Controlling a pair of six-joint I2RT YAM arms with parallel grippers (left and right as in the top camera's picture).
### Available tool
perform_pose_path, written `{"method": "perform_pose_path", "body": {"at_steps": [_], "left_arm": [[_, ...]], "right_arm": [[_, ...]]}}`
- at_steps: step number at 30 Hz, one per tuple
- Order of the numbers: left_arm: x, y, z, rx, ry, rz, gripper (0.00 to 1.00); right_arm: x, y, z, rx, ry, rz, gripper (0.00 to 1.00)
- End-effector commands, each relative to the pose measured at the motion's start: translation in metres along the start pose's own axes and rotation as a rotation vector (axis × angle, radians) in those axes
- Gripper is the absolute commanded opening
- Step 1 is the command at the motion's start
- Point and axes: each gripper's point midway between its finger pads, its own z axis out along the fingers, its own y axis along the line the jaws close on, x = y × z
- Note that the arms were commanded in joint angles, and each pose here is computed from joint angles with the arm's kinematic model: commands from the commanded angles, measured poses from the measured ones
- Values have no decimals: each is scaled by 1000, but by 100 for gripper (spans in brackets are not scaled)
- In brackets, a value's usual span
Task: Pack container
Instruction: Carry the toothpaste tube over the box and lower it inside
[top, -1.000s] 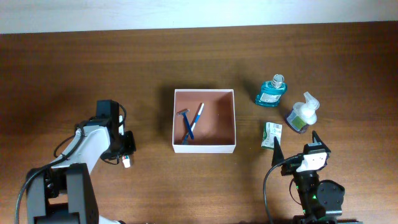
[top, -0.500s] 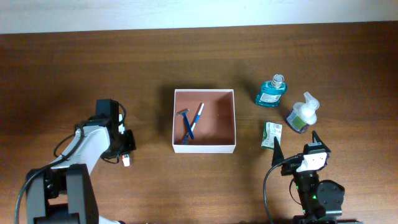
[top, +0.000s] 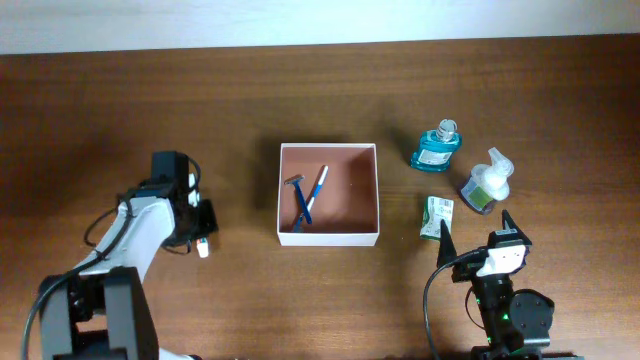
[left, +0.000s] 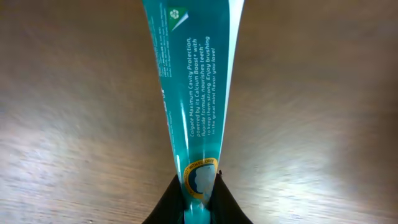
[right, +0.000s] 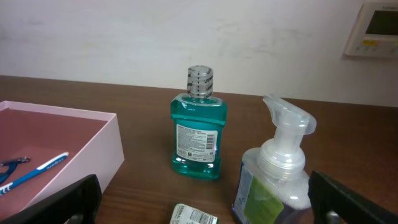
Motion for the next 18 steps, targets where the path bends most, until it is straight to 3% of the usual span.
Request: {"method": "perform_pose_path", "body": {"at_steps": [1,9,18], "left_arm": [[-38,-22,-44,101,-145,-13,8],[-74,-82,-120,228,-344,43,3],[-62,-178,-156,367,-434,236,3]], "right_arm": [[2,1,0,0,2,5,99],[2,1,0,0,2,5,98],[2,1,0,0,2,5,99]]}}
